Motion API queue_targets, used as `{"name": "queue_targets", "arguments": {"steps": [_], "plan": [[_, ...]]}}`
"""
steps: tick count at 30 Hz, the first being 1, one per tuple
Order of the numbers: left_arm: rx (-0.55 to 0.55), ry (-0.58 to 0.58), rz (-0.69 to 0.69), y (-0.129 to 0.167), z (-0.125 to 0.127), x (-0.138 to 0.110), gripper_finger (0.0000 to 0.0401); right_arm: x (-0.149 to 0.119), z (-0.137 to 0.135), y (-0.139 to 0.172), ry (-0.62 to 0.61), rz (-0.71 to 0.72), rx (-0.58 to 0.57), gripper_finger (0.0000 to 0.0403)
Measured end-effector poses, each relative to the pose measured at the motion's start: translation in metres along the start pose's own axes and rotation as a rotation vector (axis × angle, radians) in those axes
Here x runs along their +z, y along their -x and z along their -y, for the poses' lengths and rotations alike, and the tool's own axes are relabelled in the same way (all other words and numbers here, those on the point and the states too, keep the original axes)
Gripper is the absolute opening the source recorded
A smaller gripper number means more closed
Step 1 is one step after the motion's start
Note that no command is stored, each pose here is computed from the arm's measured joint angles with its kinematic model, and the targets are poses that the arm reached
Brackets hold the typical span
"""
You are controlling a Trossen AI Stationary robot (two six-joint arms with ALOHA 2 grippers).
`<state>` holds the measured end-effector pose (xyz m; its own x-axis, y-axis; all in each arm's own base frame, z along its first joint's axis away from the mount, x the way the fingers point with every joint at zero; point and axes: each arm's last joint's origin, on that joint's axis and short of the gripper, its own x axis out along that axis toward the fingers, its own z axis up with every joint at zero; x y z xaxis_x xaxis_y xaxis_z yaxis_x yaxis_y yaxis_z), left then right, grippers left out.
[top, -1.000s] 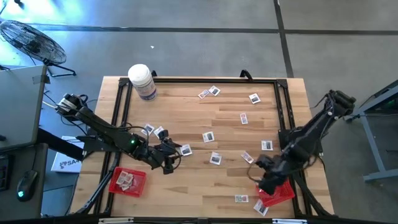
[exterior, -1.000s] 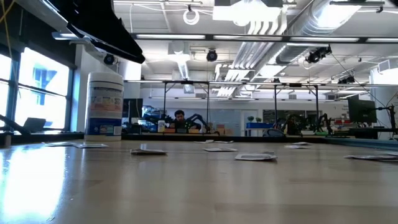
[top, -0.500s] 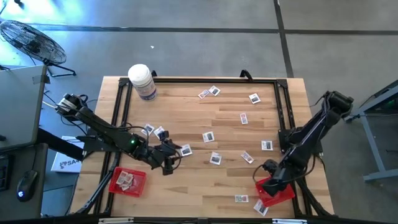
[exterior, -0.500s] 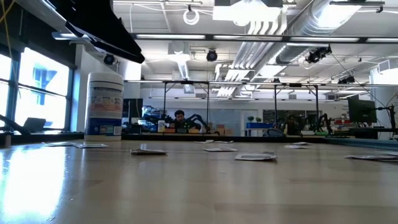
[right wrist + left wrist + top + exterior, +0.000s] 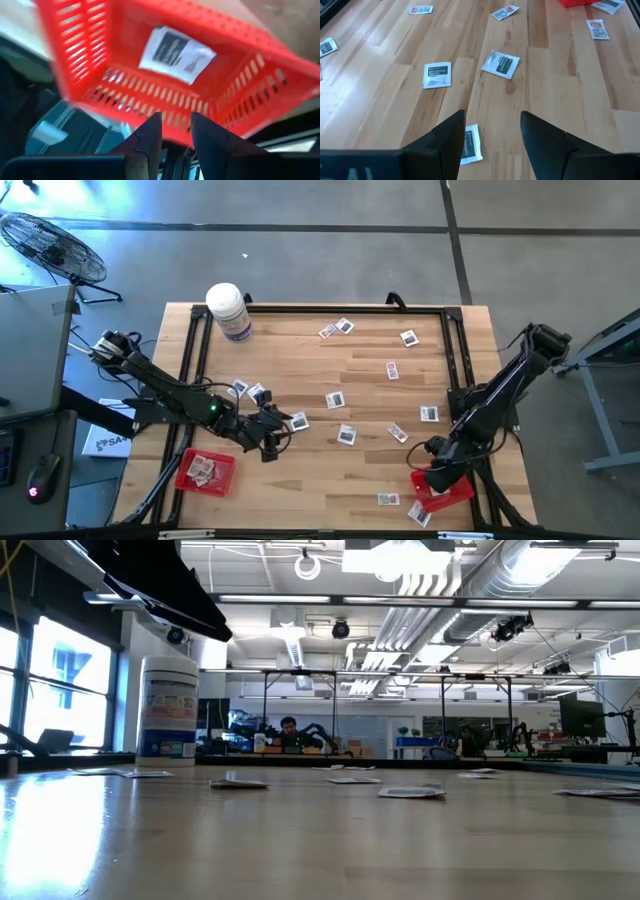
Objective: Pick & Place First Aid Supplies
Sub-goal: Put the towelette pack into the right red bin
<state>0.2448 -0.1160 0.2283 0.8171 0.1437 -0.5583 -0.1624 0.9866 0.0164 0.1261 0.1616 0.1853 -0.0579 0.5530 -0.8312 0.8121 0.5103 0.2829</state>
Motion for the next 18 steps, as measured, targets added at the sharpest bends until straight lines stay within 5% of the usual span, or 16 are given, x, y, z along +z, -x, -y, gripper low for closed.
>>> {"name": "queue_targets", "arguments": {"steps": [11,18], "plan": [[-0.017,0.0,-0.007,0.0,0.0,0.0,0.0186,-0.011,-0.019,0.045,0.239,0.356,0.19,0.0087],[-0.016,-0.005,-0.007,0.0,0.0,0.0,0.0186,0.025,-0.009,0.068,0.269,0.804,0.024,0.0087]]}}
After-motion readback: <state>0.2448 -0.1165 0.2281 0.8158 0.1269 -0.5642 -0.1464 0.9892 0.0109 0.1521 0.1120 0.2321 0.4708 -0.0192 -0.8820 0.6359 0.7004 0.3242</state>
